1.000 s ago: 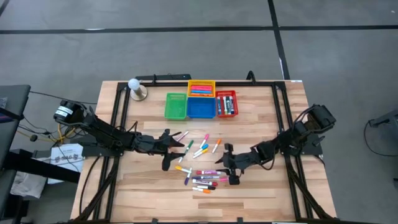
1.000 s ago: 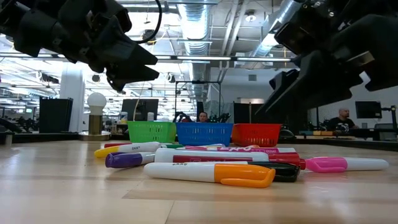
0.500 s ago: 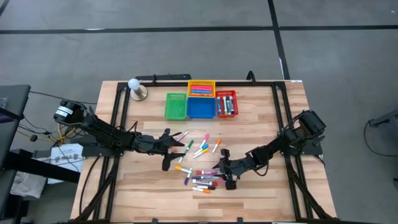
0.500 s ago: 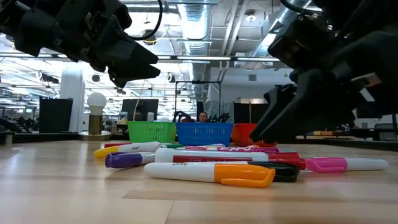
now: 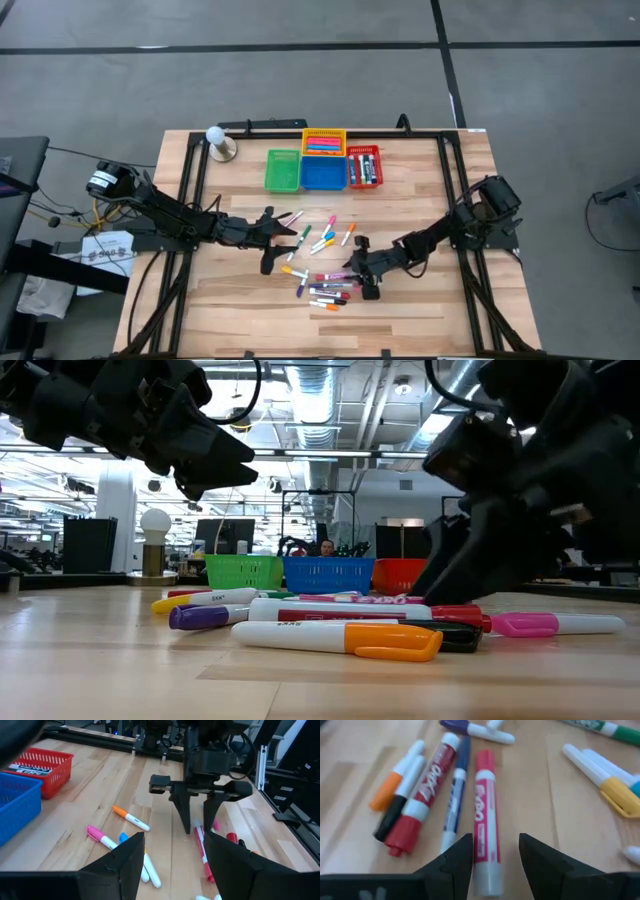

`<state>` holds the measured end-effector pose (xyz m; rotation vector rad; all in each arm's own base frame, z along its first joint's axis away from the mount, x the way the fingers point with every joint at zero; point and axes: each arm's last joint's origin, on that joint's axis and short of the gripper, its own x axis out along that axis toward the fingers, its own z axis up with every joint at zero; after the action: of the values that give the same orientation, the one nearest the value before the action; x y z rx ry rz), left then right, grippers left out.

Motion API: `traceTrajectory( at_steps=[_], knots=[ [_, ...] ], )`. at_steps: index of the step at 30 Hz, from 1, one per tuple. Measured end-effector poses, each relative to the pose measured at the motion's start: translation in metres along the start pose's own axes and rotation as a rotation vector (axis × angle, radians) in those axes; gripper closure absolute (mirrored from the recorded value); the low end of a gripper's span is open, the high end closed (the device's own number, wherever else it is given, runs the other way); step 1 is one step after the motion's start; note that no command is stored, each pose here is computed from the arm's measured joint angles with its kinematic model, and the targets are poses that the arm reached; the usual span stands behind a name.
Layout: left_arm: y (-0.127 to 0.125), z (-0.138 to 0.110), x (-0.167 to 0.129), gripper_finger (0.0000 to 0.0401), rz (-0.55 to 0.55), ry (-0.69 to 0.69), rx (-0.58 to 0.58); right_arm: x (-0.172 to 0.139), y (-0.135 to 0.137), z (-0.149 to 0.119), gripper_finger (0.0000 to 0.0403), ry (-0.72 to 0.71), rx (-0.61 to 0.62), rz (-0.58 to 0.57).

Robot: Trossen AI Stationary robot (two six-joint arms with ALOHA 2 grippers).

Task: Pick & Place Markers
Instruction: Put the large pink marker pen into the red bin

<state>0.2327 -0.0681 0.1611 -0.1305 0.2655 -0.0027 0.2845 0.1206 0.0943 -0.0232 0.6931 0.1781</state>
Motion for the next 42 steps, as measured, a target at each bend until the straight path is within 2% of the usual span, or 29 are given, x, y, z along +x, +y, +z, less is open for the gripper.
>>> traceTrajectory(
  at_steps=[4, 10, 23, 29, 36, 42],
  knots=[
    [0.000, 0.000, 0.000, 0.0196, 0.000, 0.000, 0.000, 0.000, -0.001, -0.004, 0.0260, 0.040, -0.008, -0.010],
    [0.000, 0.000, 0.000, 0.0196, 0.000, 0.000, 0.000, -0.001, -0.003, -0.007, 0.0276, 0.071, -0.019, -0.097],
    [0.000, 0.000, 0.000, 0.0196, 0.000, 0.000, 0.000, -0.001, -0.004, -0.007, 0.0333, 0.062, -0.044, -0.113],
    [0.000, 0.000, 0.000, 0.0196, 0.011, -0.002, 0.000, -0.005, -0.004, -0.004, 0.0328, 0.058, -0.057, -0.118],
    [0.001, 0.000, 0.000, 0.0196, 0.013, -0.003, -0.001, -0.017, -0.006, 0.012, 0.0328, -0.015, -0.040, -0.163],
    [0.001, 0.000, 0.000, 0.0196, 0.013, -0.003, 0.000, -0.038, -0.005, 0.034, 0.0330, -0.123, -0.003, -0.145]
  ],
)
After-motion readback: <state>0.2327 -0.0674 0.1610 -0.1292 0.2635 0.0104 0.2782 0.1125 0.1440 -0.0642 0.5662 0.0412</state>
